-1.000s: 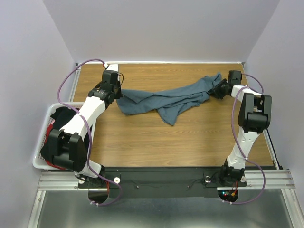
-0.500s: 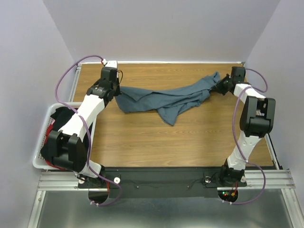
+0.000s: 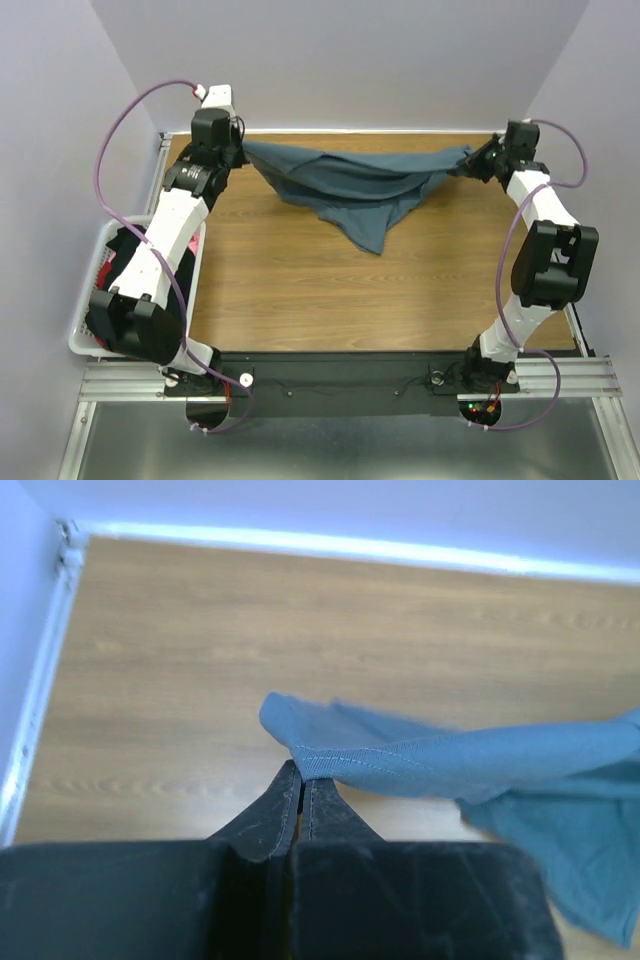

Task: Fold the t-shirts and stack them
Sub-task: Flatten the tshirt out

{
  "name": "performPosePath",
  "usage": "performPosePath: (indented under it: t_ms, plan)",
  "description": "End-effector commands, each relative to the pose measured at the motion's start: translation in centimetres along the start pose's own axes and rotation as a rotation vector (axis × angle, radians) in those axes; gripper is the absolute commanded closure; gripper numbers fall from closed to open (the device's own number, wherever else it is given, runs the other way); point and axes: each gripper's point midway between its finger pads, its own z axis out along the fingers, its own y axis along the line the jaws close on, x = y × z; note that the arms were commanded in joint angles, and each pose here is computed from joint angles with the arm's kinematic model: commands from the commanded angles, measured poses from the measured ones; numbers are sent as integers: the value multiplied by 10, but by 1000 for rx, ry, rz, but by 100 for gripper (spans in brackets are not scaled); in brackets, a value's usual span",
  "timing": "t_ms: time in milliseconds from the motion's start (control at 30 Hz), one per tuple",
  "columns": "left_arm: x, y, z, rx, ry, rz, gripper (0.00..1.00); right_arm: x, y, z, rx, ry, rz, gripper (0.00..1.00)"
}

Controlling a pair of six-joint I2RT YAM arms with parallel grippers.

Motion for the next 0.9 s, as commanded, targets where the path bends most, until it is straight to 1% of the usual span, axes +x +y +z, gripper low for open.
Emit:
performPosePath:
  t_ms: [0, 33, 100, 133, 233, 300, 367, 400, 533, 667, 867]
  plan:
    - [39, 0, -13, 48, 84, -23, 100, 62, -59, -10, 123, 140, 37, 99]
    - [59, 3, -16, 50, 119, -22, 100, 69, -66, -14, 140, 148, 38, 99]
    - [82, 2, -20, 67, 158, -29, 100, 86, -86, -17, 189, 171, 37, 99]
    - [102, 6, -21, 59, 193, -32, 100, 102, -100, -18, 220, 203, 43, 97]
    - [131, 5, -21, 71, 250, -31, 100, 116, -117, -18, 254, 235, 37, 93]
    - [141, 2, -19, 85, 268, -30, 100, 119, -122, -13, 264, 239, 34, 89]
    - [148, -2, -17, 96, 282, -30, 100, 120, -125, -8, 271, 239, 37, 84]
    - [149, -3, -16, 98, 285, -28, 100, 119, -125, -7, 271, 237, 37, 78]
    - [145, -6, -14, 98, 276, -33, 100, 114, -120, -5, 257, 227, 44, 66]
    - [140, -7, -14, 99, 263, -30, 100, 106, -112, -5, 243, 206, 40, 62]
    - [138, -8, -14, 102, 262, -28, 100, 97, -101, -10, 215, 186, 34, 61]
